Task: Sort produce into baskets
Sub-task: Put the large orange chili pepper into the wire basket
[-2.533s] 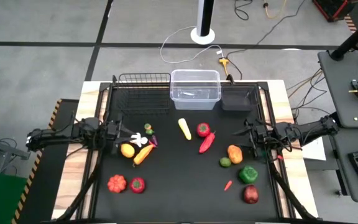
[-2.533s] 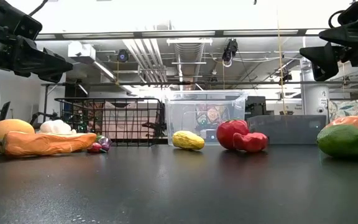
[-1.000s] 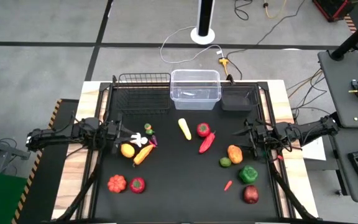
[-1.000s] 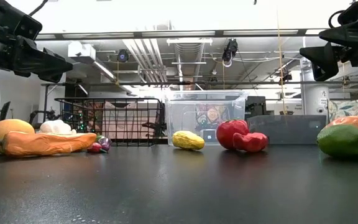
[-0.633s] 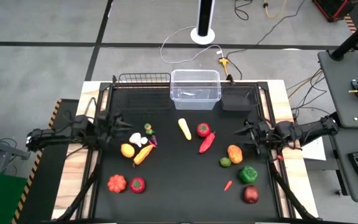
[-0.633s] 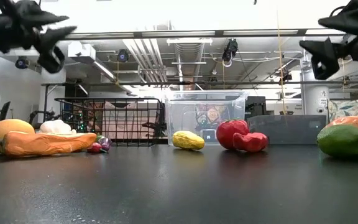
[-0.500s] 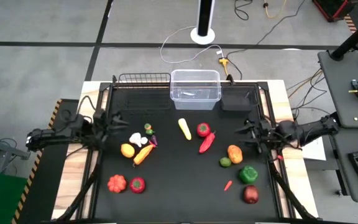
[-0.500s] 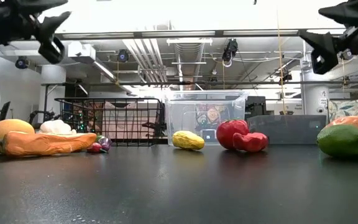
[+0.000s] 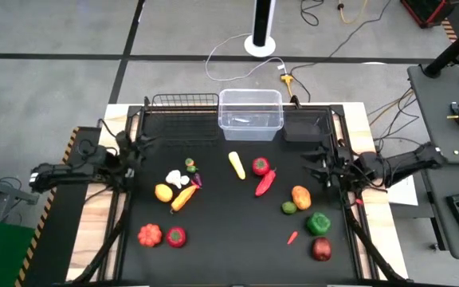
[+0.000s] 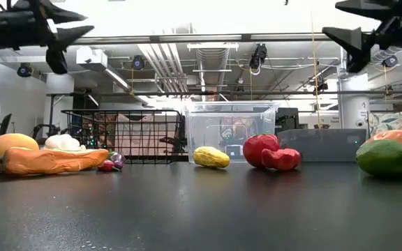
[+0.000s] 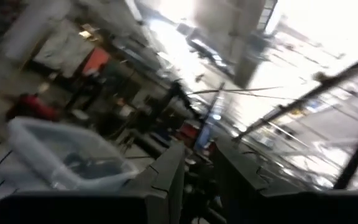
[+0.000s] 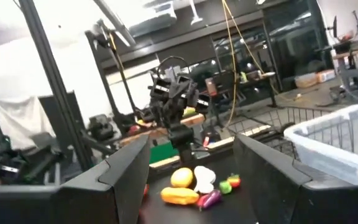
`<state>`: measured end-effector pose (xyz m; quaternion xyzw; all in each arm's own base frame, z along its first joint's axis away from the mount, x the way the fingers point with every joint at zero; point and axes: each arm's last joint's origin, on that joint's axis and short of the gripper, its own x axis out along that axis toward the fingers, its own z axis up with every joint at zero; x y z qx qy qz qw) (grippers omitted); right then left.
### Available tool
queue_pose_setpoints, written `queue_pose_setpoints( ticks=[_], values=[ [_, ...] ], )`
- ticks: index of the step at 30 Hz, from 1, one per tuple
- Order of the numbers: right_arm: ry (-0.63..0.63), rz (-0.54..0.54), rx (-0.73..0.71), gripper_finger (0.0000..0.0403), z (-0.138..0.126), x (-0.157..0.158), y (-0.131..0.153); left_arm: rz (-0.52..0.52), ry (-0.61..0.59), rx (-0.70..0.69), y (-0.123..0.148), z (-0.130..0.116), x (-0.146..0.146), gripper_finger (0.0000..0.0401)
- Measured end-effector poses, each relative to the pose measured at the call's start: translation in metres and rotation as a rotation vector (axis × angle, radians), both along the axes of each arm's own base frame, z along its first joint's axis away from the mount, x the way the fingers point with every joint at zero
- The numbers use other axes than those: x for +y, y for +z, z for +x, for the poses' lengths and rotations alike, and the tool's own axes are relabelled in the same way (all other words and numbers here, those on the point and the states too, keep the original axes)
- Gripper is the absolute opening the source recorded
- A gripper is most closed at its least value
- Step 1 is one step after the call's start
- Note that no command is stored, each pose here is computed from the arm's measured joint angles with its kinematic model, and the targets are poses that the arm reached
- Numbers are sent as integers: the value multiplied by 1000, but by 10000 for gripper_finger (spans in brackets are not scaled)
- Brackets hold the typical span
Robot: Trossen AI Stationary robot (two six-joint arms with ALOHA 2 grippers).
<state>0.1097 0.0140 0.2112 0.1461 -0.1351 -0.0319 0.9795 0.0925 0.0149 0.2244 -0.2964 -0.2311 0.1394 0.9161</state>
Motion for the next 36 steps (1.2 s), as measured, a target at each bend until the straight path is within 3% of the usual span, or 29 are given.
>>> queue_pose_setpoints(
  ticks=[8, 13, 17, 24, 32, 36],
  values=[
    [-39, -131, 177, 224, 40, 7, 32, -121, -52, 77, -11, 16, 0, 69],
    [-75, -145, 307, 224, 61, 11, 44, -102, -119, 136, -9, 26, -1, 69],
    [-123, -132, 404, 224, 73, 12, 46, -103, -212, 189, 8, 36, -5, 69],
    [-125, -118, 425, 224, 81, 13, 57, -118, -265, 570, 32, 56, -18, 69],
    [-124, -98, 424, 224, 81, 13, 60, -304, -327, 992, 31, 72, -53, 69],
    [-124, -102, 440, 224, 82, 13, 58, -332, -334, 1096, 35, 92, -75, 69]
  ],
)
